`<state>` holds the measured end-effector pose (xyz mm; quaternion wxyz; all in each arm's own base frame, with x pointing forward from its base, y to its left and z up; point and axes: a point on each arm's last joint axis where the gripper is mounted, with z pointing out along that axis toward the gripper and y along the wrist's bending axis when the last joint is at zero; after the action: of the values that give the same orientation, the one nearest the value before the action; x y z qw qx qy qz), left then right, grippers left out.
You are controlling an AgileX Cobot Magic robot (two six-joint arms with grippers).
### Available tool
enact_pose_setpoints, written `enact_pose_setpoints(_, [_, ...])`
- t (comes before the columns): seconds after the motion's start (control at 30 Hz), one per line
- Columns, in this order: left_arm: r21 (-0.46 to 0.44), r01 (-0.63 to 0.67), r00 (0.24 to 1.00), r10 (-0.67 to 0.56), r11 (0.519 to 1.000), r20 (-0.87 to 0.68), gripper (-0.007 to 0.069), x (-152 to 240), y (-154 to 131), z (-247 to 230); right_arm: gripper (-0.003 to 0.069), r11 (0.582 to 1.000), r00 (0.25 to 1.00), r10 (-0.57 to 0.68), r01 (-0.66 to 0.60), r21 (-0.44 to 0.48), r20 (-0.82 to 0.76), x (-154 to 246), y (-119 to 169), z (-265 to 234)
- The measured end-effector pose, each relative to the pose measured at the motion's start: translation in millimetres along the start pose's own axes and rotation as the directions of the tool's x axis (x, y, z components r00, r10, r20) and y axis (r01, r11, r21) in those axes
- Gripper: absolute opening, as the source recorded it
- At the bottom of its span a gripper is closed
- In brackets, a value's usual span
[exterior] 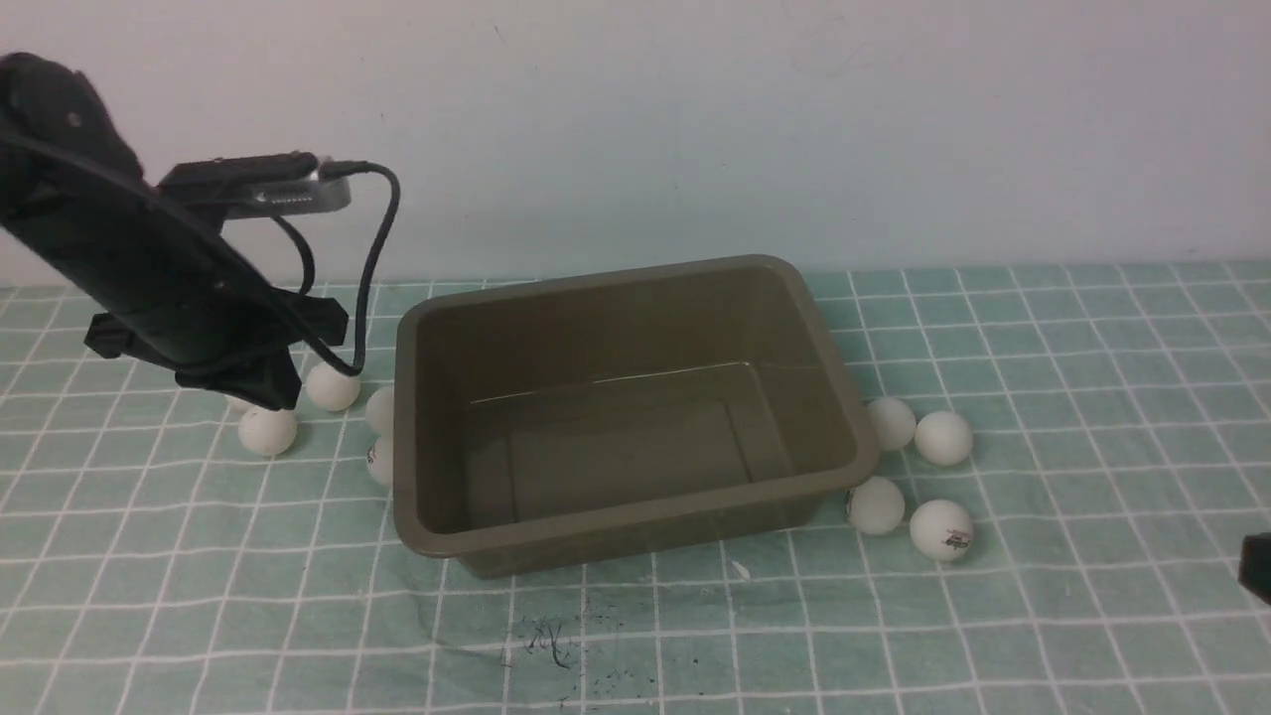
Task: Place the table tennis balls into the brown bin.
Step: 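Reach for and grasp a ping pong ball on the table beside the basket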
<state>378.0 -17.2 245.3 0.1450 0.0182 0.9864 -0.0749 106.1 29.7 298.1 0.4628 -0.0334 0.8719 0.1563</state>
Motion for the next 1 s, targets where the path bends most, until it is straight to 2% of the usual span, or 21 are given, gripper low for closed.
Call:
enact_pose_setpoints(0.17, [-0.052,0.011,0.999,-0.013,0.999,-0.037,-0.0004,-17,10,13,-0.0013,1.0,1.0,-0.014,0.014,0.01,0.014,-4,-1,2])
enact_pose_setpoints(0.33, [-0.077,0.094,0.996,-0.093,0.993,0.015,-0.0004,-22,41,11,-0.0013,1.0,1.0,-0.017,0.017,0.014,0.021,-5,-1,2])
enact_pose_setpoints(0.47, [-0.089,0.083,0.996,-0.082,0.993,0.023,0.0015,-25,57,24,-0.0013,1.0,0.999,-0.017,0.016,0.016,0.027,-5,-2,2])
enact_pose_setpoints(0.6, [-0.076,0.078,0.997,-0.078,0.994,0.006,0.0111,-26,58,42,-0.0013,1.0,0.999,-0.017,0.016,0.02,0.046,-7,-2,2])
enact_pose_setpoints(0.73, [-0.063,0.096,0.995,-0.095,0.993,0.016,0.0337,-29,60,62,-0.0013,1.0,0.998,-0.018,0.016,0.024,0.063,-8,-2,2])
enact_pose_setpoints(0.83, [-0.061,0.102,0.995,-0.102,0.993,0.0,0.044,-28,63,76,-0.0013,1.0,0.998,-0.018,0.016,0.024,0.065,-9,-2,2])
enact_pose_setpoints(0.93, [-0.064,0.106,0.994,-0.106,0.992,-0.001,0.0478,-28,65,88,-0.0013,1.0,0.997,-0.016,0.014,0.027,0.074,-10,-3,2])
enact_pose_setpoints(1.0, [-0.064,0.11,0.994,-0.11,0.992,-0.001,0.0461,-28,67,97,-0.0013,1.0,0.998,0.008,-0.01,0.024,0.069,-12,-2,3])
